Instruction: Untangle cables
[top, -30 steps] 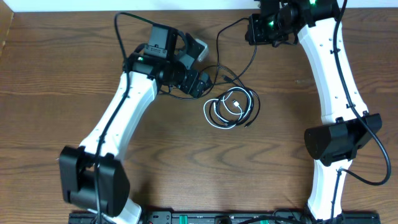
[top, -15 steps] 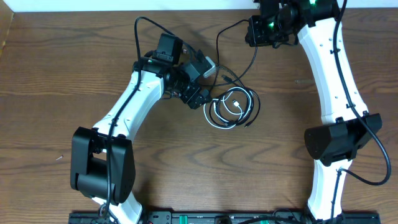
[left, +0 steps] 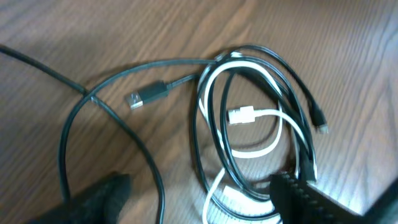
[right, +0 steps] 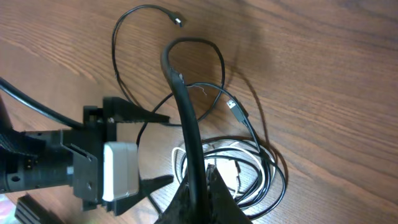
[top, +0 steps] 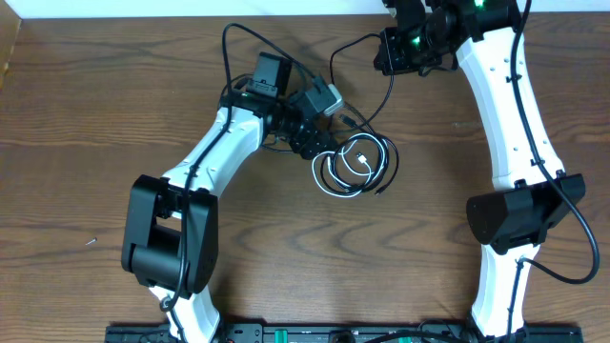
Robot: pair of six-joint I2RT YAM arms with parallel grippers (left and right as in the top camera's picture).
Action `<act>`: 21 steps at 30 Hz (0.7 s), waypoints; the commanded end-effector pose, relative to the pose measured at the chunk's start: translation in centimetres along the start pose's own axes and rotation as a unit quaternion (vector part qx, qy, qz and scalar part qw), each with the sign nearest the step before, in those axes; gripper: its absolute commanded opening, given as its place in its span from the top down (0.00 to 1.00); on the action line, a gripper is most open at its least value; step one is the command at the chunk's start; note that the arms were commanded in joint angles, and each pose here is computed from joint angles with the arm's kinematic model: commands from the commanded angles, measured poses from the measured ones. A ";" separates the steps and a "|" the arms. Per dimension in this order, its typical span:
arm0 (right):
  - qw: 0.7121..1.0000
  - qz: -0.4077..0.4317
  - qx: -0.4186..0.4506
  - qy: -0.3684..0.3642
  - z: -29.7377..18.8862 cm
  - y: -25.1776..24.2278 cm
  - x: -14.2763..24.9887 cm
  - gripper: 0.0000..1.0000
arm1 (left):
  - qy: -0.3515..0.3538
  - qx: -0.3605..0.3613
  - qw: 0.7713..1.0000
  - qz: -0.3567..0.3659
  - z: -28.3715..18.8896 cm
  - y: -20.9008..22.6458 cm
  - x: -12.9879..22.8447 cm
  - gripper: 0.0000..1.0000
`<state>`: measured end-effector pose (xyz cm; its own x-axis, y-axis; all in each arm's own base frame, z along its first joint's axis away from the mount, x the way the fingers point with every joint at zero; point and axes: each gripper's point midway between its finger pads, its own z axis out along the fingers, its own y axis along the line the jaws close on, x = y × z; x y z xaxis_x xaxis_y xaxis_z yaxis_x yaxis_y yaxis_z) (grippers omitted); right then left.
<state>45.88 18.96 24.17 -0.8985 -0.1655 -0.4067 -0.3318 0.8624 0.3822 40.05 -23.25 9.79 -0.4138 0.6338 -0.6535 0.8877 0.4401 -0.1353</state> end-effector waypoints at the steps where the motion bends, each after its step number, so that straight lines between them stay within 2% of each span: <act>1: 1.000 -0.010 -0.013 0.011 0.6 0.4 0.4 0.99 | -0.012 0.005 1.000 0.017 0.4 -0.3 -0.7 0.42; 3: 1.000 -0.010 -0.013 0.011 0.6 0.4 0.4 0.99 | -0.015 0.004 1.000 0.019 0.4 -0.3 -0.8 0.66; 4: 1.000 -0.010 -0.013 0.011 0.6 0.4 0.4 0.99 | -0.015 0.003 1.000 0.019 0.4 -0.2 -0.9 0.86; 5: 1.000 -0.010 -0.013 0.011 0.6 0.4 0.4 0.99 | -0.015 0.003 1.000 0.019 0.4 -0.2 -0.9 0.92; 9: 1.000 -0.010 -0.013 0.010 0.6 0.4 0.4 0.98 | -0.029 -0.005 0.998 -0.063 0.1 0.3 -1.5 0.93; 11: 1.000 -0.009 -0.012 0.006 0.5 0.2 0.2 0.94 | -0.044 -0.023 0.987 -0.151 -0.9 1.4 -2.2 0.93; 13: 1.000 -0.004 -0.010 0.000 0.3 -0.4 -0.1 0.86 | -0.062 -0.045 0.962 -0.263 -2.5 2.9 -2.7 0.93; 14: 1.000 0.000 -0.008 -0.003 0.2 -0.8 -0.3 0.76 | -0.076 -0.049 0.945 -0.314 -3.7 3.4 -3.2 0.92; 16: 1.000 0.009 -0.005 -0.007 -0.1 -1.4 -0.5 0.48 | -0.108 -0.057 0.912 -0.390 -6.3 4.3 -4.0 0.92; 18: 1.000 0.013 -0.003 -0.011 -0.3 -1.9 -0.7 0.26 | -0.149 -0.051 0.900 -0.406 -9.7 4.6 -5.5 0.93; 21: 1.000 0.010 -0.002 -0.014 -0.3 -2.1 -0.8 0.14 | -0.230 -0.025 0.887 -0.399 -15.8 4.1 -8.7 0.93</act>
<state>46.95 17.37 24.41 -0.8943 -0.1340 -0.4269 -0.3154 0.8656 0.3888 44.46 -18.05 17.14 -0.8117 0.0011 -0.5841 0.3761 0.7661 -0.5211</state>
